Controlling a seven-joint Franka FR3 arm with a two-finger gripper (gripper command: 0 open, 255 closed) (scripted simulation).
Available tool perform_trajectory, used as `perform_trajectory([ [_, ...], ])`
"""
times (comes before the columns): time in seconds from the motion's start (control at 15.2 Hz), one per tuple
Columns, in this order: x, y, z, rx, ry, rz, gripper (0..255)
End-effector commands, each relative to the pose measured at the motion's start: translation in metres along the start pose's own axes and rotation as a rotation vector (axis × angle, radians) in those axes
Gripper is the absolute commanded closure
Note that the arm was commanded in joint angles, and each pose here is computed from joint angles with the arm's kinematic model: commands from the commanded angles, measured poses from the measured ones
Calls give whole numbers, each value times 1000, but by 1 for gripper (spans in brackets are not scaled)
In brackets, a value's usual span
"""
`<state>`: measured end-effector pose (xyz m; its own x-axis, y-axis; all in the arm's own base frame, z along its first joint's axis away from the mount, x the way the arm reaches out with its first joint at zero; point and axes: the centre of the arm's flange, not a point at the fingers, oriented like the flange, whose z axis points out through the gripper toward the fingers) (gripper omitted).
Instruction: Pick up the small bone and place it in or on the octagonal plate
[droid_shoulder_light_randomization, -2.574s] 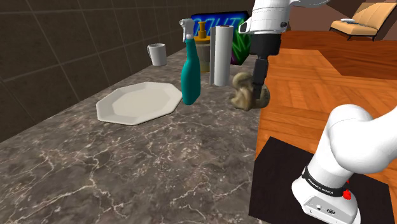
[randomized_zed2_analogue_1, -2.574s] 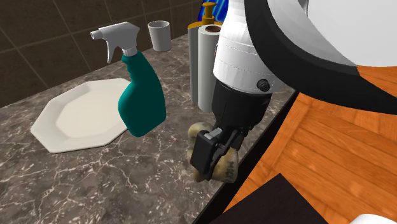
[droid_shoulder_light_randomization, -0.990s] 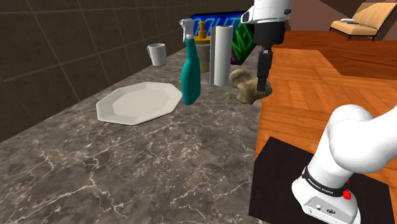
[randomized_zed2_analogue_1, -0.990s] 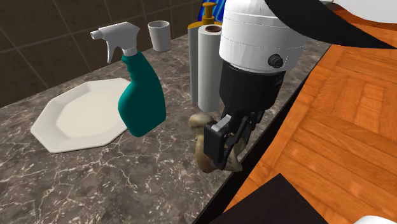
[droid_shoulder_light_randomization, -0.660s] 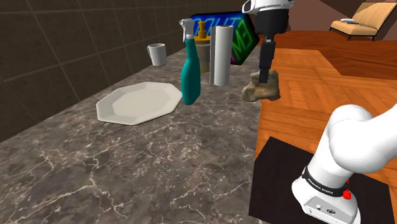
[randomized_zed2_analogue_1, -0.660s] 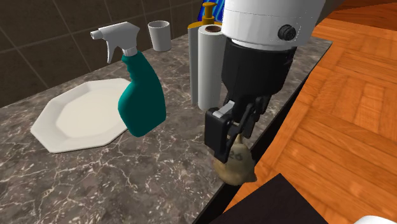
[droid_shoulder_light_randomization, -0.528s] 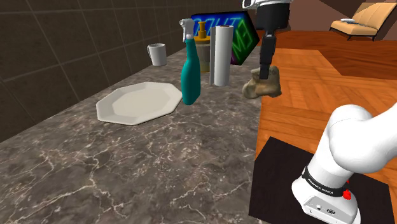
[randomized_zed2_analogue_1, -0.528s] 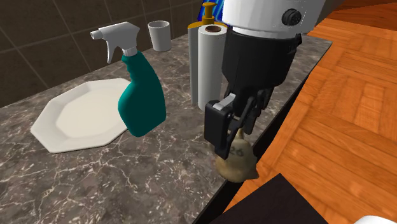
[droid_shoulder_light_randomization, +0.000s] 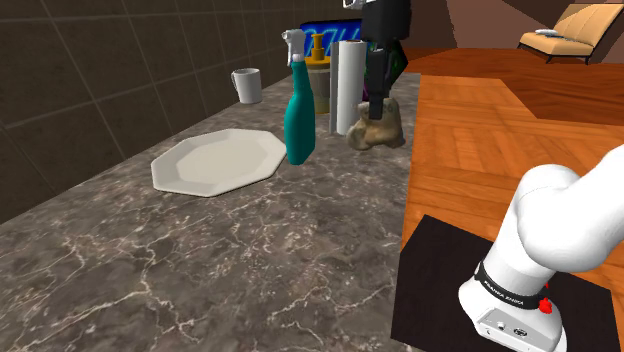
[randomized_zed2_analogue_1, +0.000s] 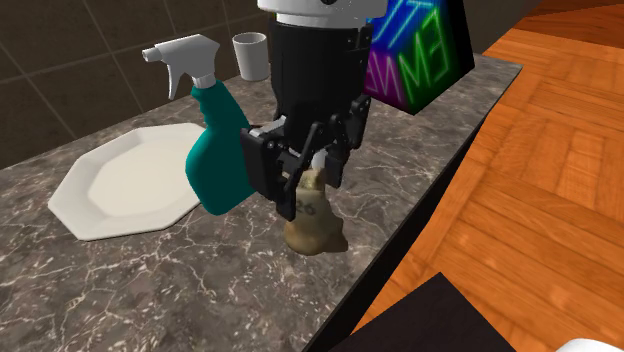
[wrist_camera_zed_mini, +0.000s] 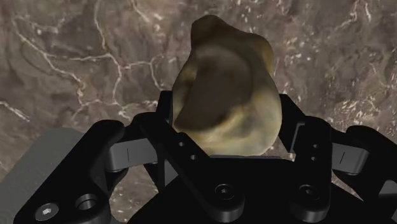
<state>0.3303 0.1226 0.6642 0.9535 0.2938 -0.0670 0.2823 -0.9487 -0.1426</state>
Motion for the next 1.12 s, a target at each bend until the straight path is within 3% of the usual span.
perform_trajectory([
  [0.0, 24, -6, 0, 1, 1, 0, 255],
  [1.06, 225, -71, 4, 1, 1, 0, 255],
])
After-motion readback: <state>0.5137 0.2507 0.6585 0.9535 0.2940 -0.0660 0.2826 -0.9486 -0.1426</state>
